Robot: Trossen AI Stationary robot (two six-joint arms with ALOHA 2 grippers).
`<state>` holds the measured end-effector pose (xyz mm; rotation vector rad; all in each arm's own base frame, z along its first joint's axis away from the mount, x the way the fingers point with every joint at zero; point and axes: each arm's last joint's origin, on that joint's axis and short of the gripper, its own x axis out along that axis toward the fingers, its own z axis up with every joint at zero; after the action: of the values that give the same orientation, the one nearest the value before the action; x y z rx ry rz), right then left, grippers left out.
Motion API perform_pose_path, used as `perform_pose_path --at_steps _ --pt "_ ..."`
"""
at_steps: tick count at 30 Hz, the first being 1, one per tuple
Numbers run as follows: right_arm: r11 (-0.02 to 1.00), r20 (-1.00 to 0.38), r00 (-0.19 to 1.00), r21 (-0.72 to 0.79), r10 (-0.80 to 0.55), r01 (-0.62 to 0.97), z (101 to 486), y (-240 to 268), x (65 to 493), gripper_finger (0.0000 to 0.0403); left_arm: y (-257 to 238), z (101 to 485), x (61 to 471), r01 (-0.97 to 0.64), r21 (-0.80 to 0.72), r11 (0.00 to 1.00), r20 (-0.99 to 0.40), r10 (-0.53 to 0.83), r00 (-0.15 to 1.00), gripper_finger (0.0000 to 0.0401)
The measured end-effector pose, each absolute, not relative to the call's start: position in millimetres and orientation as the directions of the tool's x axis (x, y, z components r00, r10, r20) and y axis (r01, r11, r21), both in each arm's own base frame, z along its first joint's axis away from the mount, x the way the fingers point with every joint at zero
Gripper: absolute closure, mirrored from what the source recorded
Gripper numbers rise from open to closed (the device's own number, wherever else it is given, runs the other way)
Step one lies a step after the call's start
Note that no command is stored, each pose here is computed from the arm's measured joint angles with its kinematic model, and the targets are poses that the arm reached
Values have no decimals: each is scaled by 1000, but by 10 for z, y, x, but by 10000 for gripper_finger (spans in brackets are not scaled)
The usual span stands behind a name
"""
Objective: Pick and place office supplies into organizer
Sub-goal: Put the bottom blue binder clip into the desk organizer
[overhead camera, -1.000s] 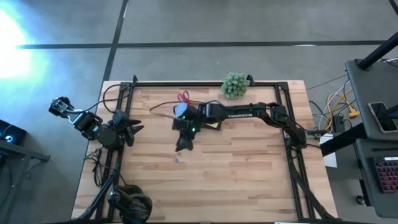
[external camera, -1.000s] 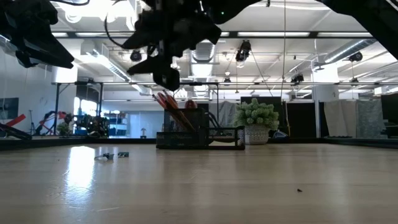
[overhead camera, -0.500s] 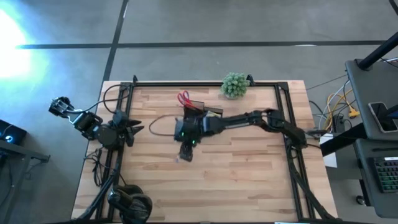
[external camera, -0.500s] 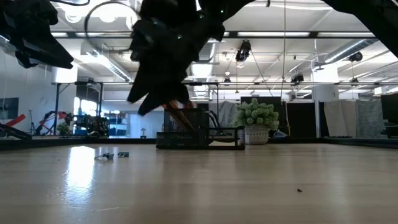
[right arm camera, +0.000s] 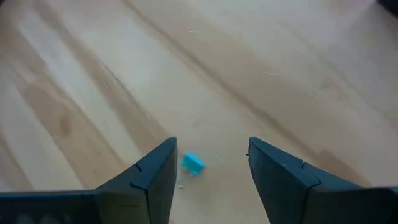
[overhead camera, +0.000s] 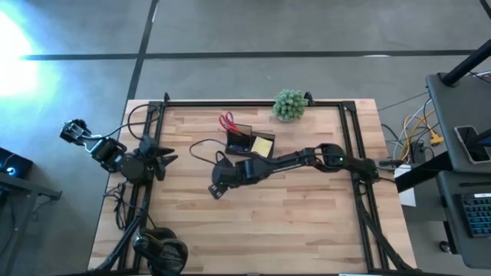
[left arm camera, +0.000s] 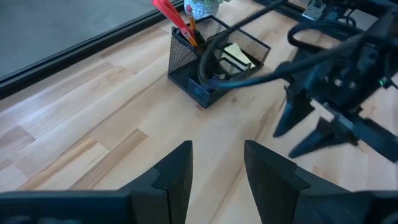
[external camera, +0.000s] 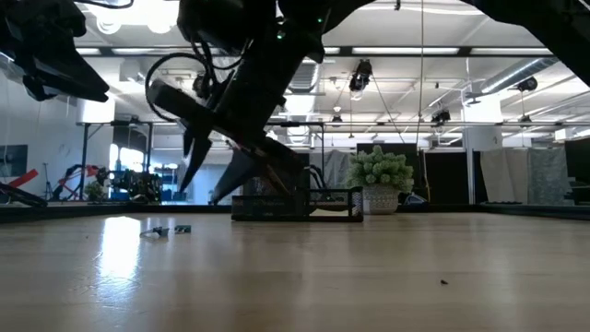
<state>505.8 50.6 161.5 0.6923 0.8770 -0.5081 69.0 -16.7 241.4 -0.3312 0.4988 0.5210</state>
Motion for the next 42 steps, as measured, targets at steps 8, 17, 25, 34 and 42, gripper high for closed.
perform_pose_path --at_steps 8,17,25,34,42 --pt "744 -832 554 351 -31 568 1636 708 5141 216 -231 2417 748 -473 -278 836 -548 267 793 271" --pt "828 -882 435 100 -183 552 2149 529 4995 216 -453 2238 1071 -295 -173 940 -561 152 814 271" --pt "786 -855 267 -230 -445 574 2708 395 4641 216 -711 1916 1487 -256 -110 960 -615 137 776 271" --pt "774 -851 185 -329 -491 541 2887 433 4409 216 -979 1531 1926 -179 -89 980 -641 81 764 271" --pt "775 -849 138 -385 -511 502 2849 518 4343 216 -1102 1249 2129 -145 -82 986 -669 54 741 271"
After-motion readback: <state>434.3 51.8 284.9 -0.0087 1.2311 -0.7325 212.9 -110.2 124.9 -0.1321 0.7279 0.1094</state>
